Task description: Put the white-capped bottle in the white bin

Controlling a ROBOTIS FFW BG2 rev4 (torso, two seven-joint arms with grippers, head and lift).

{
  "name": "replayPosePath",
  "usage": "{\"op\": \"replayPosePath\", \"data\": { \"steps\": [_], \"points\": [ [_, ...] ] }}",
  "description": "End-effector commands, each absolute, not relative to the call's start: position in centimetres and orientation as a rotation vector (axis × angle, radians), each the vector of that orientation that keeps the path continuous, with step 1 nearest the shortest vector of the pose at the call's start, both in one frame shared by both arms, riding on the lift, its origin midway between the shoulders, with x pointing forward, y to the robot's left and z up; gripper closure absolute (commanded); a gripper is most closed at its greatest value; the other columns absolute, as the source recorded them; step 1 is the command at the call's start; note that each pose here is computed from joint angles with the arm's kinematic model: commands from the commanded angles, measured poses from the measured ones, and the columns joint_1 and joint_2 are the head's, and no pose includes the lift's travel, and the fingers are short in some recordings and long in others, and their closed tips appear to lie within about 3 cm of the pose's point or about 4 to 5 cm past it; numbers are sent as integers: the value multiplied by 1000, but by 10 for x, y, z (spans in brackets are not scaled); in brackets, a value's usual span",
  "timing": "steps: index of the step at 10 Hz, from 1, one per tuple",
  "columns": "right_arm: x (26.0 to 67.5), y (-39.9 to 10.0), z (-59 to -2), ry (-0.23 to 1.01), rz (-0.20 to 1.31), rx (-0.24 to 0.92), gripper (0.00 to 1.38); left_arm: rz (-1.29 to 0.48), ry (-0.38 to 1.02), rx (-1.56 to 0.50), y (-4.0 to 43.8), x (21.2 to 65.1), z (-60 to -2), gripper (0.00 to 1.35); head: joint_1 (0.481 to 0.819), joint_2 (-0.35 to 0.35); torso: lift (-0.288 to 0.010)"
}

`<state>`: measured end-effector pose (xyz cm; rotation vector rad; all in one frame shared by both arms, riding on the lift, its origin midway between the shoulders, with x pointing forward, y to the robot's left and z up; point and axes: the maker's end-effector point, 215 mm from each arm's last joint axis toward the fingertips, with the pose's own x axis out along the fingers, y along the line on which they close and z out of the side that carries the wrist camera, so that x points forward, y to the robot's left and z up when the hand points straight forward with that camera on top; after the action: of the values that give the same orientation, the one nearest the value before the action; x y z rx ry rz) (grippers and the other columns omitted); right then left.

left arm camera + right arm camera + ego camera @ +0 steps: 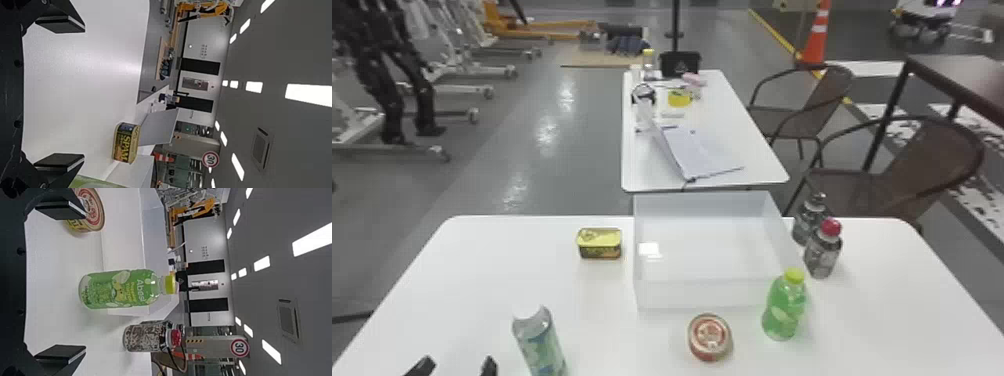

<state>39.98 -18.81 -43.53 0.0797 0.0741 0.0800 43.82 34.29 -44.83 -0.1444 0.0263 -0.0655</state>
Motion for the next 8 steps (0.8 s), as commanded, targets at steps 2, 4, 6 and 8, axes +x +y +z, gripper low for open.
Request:
{"op": "replayPosePath", "data": {
  "steps": [2, 4, 6, 8],
  "points": [
    [400, -188, -436, 78, 79, 80, 98, -74, 28, -153, 337, 442, -448, 144, 549, 0, -100],
    [400, -189, -437, 80, 77, 84, 98, -92, 32, -161, 327, 445, -449, 144, 549, 0, -100],
    [399, -189, -438, 82, 77, 83, 98, -92, 37, -162, 329, 445, -451, 144, 549, 0, -100],
    [399, -190, -438, 83, 75, 88, 98, -113, 38, -152, 336, 442, -451, 137, 549, 0, -100]
  ]
}}
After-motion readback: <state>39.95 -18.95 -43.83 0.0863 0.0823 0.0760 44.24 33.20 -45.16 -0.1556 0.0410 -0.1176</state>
